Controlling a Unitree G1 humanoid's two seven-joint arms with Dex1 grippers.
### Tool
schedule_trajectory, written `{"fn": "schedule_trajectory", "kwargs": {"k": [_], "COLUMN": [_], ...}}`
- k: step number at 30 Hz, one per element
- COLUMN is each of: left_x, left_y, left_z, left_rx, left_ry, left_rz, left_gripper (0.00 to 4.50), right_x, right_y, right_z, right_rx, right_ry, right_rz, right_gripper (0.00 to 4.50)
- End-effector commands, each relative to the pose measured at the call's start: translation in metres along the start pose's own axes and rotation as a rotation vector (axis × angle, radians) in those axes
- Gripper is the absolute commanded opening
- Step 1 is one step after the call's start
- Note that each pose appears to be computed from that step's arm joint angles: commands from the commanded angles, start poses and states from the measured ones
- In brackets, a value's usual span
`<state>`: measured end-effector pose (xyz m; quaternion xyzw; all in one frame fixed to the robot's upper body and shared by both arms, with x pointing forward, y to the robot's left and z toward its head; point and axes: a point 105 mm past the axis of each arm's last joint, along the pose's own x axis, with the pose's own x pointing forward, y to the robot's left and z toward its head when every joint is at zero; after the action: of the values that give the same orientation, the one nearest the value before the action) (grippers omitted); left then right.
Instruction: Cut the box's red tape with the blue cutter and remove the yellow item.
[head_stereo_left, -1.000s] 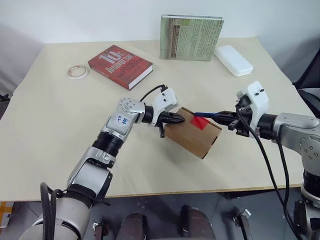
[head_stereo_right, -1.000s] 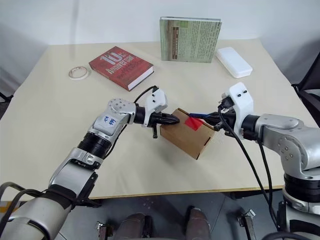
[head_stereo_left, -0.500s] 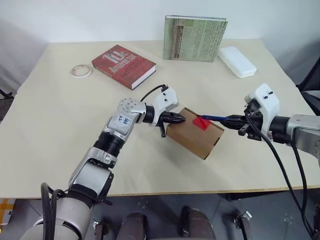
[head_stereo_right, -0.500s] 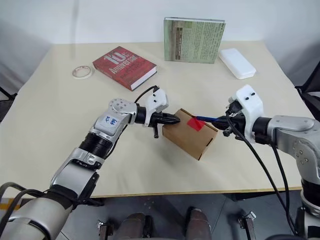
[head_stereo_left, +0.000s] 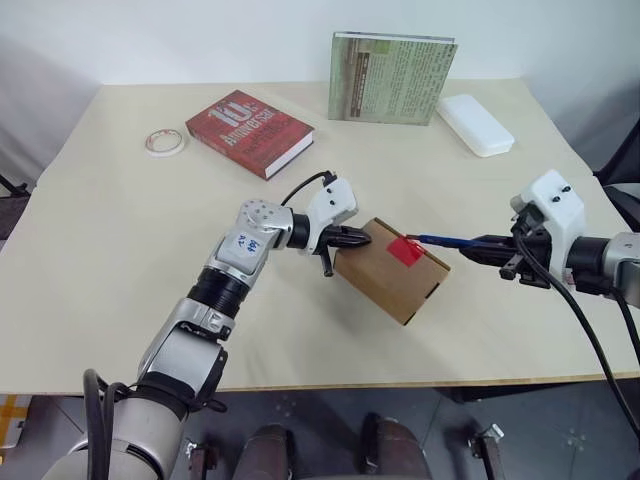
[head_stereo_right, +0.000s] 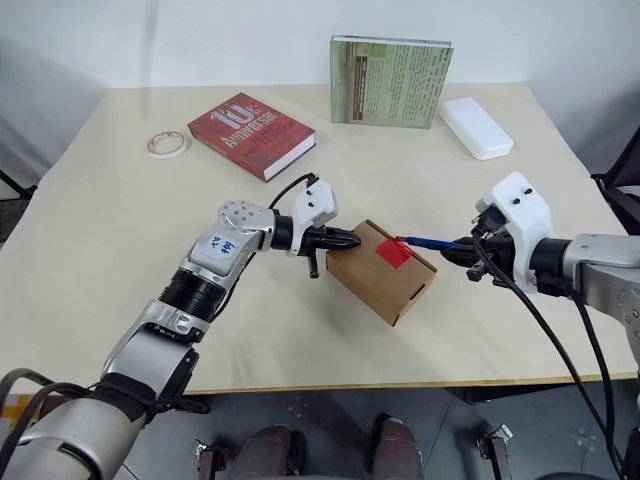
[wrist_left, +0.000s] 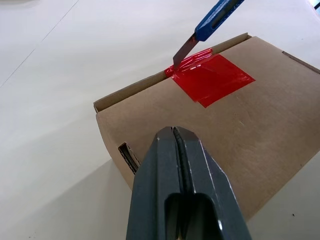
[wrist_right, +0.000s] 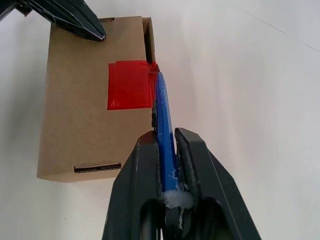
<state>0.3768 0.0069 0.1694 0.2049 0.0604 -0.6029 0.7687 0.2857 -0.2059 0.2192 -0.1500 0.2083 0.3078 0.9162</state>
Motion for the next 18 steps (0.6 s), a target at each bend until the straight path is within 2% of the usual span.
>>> {"fn": "schedule_trajectory", "kwargs": {"k": [1, 9, 18], "left_x": [0.001, 0.001, 0.002], "left_y": [-0.003, -0.003, -0.005], "left_z": [-0.023, -0.022, -0.023], "left_rx": [-0.044, -0.042, -0.044], "left_ry": [0.077, 0.075, 0.071], "left_rz": [0.002, 0.001, 0.002], "left_gripper": [0.03, 0.03, 0.03], "right_x": [-0.003, 0.013, 0.017], "right_y": [-0.003, -0.001, -0.001], "right_z": [0.002, -0.003, 0.022], "right_rx": [-0.015, 0.001, -0.016], "right_ry": [0.011, 0.008, -0.072], "right_rz": [-0.032, -0.005, 0.018], "right_gripper": [0.17, 0.17, 0.17]}}
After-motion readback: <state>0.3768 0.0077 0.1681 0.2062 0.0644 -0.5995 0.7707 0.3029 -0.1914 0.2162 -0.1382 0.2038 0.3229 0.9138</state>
